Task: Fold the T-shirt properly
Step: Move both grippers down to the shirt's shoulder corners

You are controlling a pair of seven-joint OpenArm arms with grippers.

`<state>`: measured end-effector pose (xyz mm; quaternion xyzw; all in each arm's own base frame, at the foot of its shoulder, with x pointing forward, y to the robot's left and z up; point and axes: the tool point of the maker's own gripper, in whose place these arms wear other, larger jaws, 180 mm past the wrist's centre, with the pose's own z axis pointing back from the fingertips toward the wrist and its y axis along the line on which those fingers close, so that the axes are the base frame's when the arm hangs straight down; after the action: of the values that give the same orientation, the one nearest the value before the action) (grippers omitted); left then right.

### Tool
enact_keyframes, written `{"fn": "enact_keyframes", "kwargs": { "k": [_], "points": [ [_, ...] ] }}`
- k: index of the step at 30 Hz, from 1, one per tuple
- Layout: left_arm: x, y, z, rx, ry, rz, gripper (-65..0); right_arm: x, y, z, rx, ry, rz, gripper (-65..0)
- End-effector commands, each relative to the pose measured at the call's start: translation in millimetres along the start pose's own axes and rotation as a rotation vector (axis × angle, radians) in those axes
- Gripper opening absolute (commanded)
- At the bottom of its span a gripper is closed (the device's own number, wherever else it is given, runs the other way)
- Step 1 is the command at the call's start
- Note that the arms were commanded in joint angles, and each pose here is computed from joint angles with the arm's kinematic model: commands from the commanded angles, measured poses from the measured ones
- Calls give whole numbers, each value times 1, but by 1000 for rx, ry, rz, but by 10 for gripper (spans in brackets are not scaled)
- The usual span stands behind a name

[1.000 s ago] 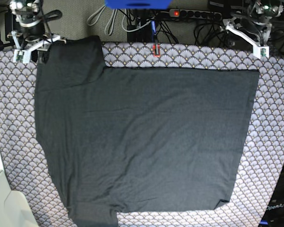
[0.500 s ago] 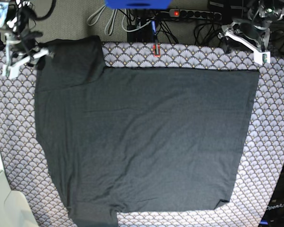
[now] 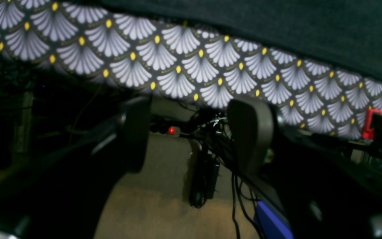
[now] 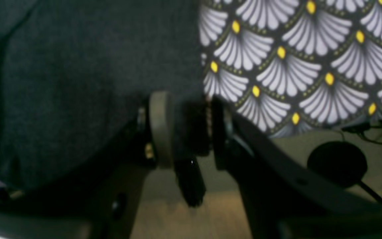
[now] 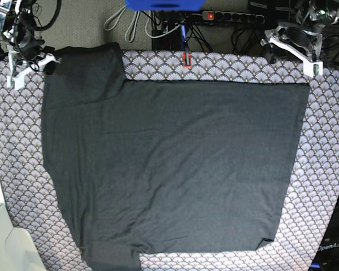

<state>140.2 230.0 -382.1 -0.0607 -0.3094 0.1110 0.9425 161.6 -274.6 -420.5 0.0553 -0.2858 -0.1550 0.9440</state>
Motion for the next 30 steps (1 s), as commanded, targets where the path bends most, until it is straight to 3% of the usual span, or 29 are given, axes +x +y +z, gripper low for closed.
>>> {"fn": "enact_keyframes", "kwargs": {
  "k": [1,16,23,26,29,30],
  "points": [
    [7,0,4,-1,-25,-12,-265,10,-3,5,-1,-33,16,-446],
    [7,1,3,1,-27,-6,-266,-18,15,0,39,24,-11,-447],
    [29,28,10,75,-92,17,-268,-25,13,-1,35,42,-21,-454],
    [45,37,11,98,-136,23,-322,-30,9,-9,33,60,-46,-518],
    [49,44,8,114,-147,39,-435,-41,2,-18,23,97,-80,-650],
    [50,47,6,120,-146,37,-475,-46,0,-20,21,109,-91,-650]
  ]
}}
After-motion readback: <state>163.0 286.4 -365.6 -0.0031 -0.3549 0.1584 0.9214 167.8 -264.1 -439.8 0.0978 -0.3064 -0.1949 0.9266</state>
